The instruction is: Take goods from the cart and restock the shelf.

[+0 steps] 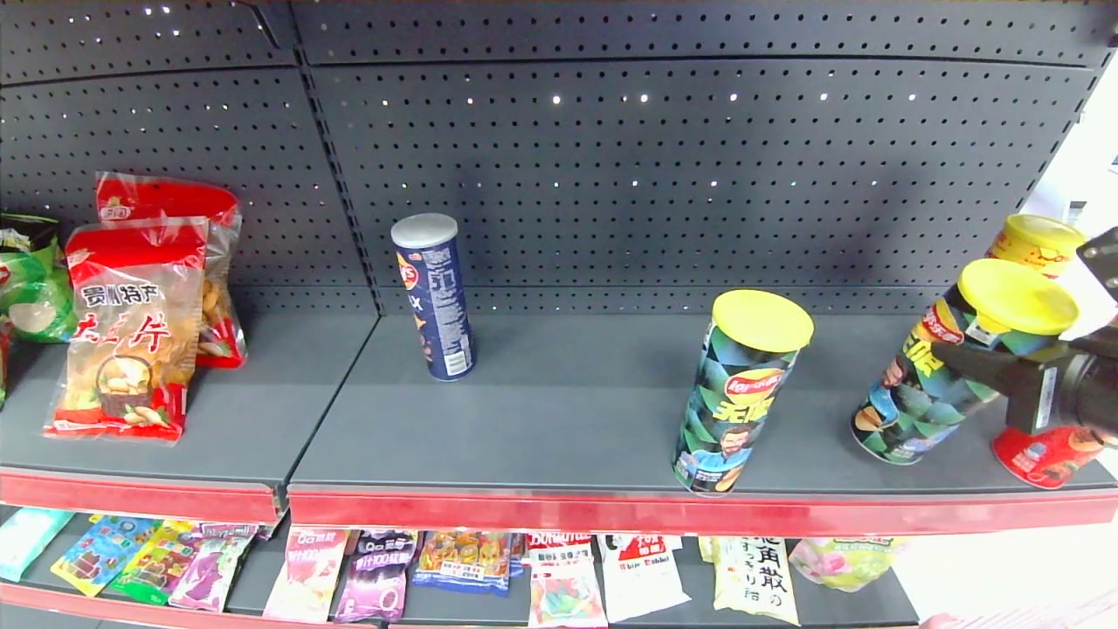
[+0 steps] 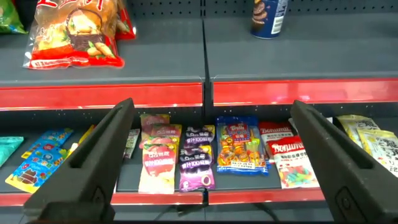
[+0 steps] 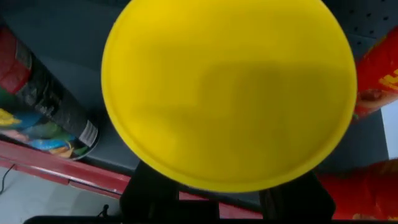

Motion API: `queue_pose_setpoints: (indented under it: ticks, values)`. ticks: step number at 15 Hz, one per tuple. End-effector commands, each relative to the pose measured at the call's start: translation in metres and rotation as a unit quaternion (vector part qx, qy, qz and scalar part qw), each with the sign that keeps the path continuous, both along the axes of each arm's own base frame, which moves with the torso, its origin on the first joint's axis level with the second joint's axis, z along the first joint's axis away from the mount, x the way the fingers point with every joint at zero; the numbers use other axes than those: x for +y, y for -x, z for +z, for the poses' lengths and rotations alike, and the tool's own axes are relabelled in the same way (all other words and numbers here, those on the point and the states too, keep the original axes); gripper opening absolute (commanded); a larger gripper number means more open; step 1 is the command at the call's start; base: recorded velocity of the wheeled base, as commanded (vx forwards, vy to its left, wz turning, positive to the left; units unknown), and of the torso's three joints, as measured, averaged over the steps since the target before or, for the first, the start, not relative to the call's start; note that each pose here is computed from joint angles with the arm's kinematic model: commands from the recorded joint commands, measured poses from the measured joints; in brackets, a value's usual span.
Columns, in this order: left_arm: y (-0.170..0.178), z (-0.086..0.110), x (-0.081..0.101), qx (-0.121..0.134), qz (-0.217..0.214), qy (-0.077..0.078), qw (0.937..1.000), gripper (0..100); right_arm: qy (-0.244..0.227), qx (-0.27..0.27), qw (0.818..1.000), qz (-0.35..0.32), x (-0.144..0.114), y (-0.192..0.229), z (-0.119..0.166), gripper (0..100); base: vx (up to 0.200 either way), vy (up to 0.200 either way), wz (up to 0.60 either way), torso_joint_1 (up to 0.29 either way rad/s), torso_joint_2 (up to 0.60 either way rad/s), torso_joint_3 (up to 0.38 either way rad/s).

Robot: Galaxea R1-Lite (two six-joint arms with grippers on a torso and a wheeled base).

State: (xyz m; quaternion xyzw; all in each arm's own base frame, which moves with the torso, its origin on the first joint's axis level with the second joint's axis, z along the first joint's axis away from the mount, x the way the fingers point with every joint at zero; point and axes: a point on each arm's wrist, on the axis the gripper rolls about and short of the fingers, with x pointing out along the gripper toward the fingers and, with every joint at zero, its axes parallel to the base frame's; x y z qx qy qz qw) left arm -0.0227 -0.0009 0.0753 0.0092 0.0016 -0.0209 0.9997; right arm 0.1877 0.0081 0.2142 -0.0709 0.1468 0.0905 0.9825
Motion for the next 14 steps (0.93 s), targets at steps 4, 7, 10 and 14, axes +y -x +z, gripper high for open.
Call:
queue_pose_setpoints:
  ticks: [4, 7, 10, 14]
  values:
    - [0.0, 0.0, 0.0, 0.001, 0.0, 0.0, 1.0, 100, -0.025, -0.005, 0.998, 0.052, 0.006, -0.066, 0.013, 0, 0.0, 0.0, 0.0, 0.0, 0.0, 0.0]
    - [0.0, 0.0, 0.0, 0.001, 0.0, -0.001, 1.0, 100, -0.025, -0.011, 0.998, 0.054, 0.007, -0.1, 0.017, 0, 0.0, 0.0, 0.0, 0.0, 0.0, 0.0]
    - [0.0, 0.0, 0.0, 0.0, 0.0, 0.0, 1.0, 100, -0.033, -0.03, 0.995, 0.085, 0.018, -0.137, 0.026, 0, 0.0, 0.0, 0.0, 0.0, 0.0, 0.0]
    - [0.0, 0.0, 0.0, 0.001, 0.0, 0.0, 1.0, 100, -0.03, -0.025, 0.994, 0.102, 0.029, -0.159, 0.019, 0, 0.0, 0.0, 0.0, 0.0, 0.0, 0.0]
